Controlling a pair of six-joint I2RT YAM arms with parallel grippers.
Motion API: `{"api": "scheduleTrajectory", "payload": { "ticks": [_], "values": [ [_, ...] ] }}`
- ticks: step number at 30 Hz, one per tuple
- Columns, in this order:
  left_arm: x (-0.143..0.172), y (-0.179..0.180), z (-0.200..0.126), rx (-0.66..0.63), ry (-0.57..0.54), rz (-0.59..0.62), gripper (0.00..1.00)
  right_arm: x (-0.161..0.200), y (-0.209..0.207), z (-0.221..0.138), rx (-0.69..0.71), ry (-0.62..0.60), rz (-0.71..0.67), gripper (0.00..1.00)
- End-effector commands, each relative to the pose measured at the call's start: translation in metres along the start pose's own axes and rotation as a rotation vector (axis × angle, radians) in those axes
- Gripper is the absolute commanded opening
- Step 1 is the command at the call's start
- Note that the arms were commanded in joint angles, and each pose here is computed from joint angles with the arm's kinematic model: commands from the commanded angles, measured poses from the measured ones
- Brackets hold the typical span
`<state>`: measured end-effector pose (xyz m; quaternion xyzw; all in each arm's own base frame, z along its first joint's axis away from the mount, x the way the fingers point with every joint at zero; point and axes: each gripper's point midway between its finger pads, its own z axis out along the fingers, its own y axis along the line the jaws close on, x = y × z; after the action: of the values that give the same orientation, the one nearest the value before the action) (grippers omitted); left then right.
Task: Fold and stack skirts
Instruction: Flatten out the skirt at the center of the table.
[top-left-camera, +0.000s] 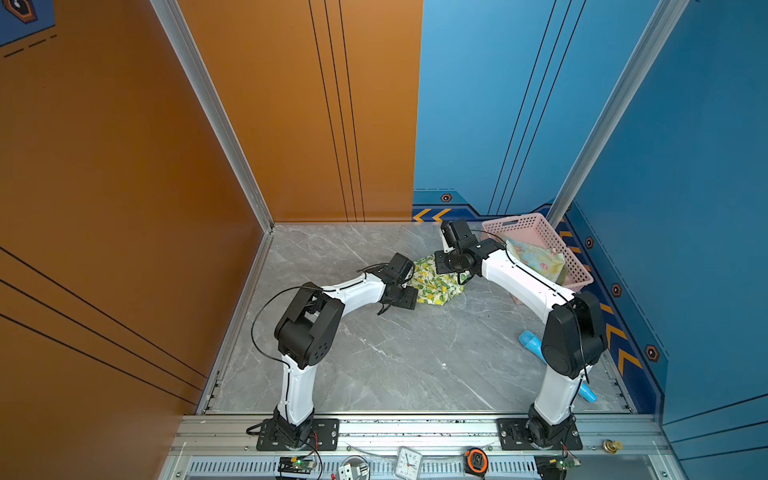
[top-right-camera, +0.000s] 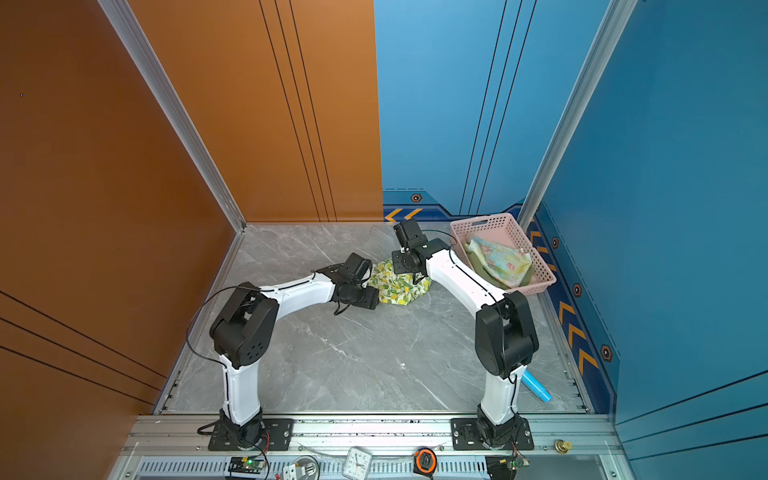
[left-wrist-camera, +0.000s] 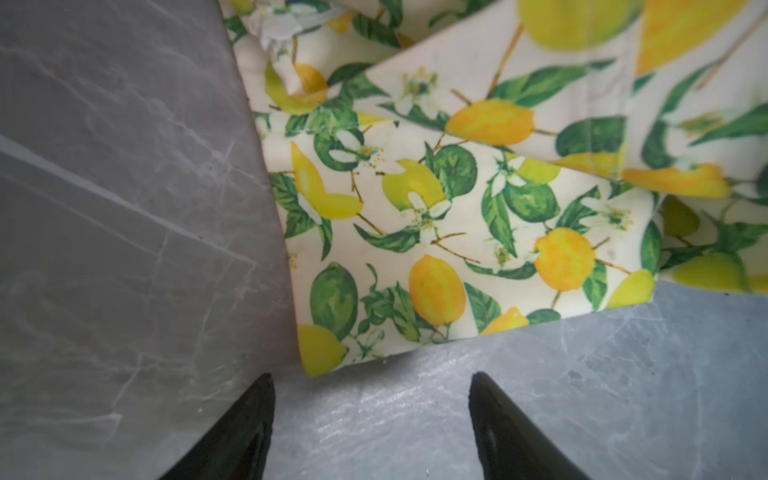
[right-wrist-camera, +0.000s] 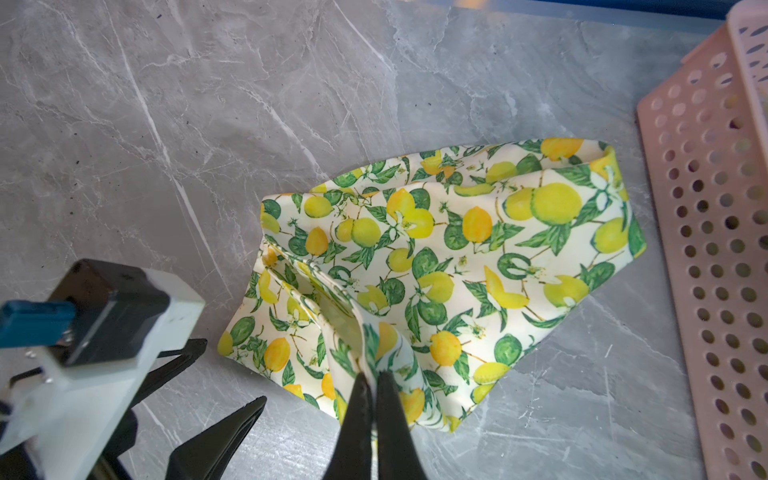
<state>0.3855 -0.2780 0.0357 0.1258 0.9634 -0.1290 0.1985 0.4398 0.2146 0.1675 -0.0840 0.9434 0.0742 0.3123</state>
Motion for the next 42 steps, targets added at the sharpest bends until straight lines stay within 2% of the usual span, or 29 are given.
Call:
{"api": "scheduleTrajectory", "payload": {
  "ticks": [1, 6, 9, 16, 17, 22, 30, 36, 42],
  "values": [
    [-0.012, 0.001, 0.008, -0.025, -0.028, -0.041, 0.67, -0.008, 0.003, 0.0, -0.033, -0.03, 0.024, 0.0],
    [-0.024, 0.004, 0.019, -0.022, -0.071, -0.102, 0.55, -0.002, 0.005, 0.003, -0.043, -0.015, 0.024, 0.0],
    [-0.031, 0.005, 0.026, -0.009, -0.084, -0.131, 0.44, 0.001, 0.006, 0.003, -0.047, -0.009, 0.023, 0.0],
    [-0.042, 0.016, 0.028, -0.011, -0.108, -0.162, 0.03, -0.002, 0.007, 0.001, -0.048, -0.016, 0.021, 0.0],
    [-0.046, 0.02, 0.024, -0.012, -0.121, -0.167, 0.0, -0.003, 0.007, 0.0, -0.048, -0.019, 0.019, 0.0],
    [-0.061, 0.041, -0.006, -0.033, -0.182, -0.178, 0.0, -0.02, 0.002, -0.011, -0.042, -0.064, 0.026, 0.0],
    [-0.072, 0.076, -0.104, -0.159, -0.316, -0.135, 0.0, -0.062, -0.007, -0.063, -0.044, -0.207, 0.029, 0.0],
    [-0.06, 0.089, -0.177, -0.235, -0.404, -0.115, 0.0, -0.082, -0.008, -0.117, -0.061, -0.323, 0.038, 0.0],
    [-0.035, 0.09, -0.24, -0.26, -0.495, -0.104, 0.0, -0.08, -0.01, -0.171, -0.086, -0.413, 0.046, 0.0]
  ]
}}
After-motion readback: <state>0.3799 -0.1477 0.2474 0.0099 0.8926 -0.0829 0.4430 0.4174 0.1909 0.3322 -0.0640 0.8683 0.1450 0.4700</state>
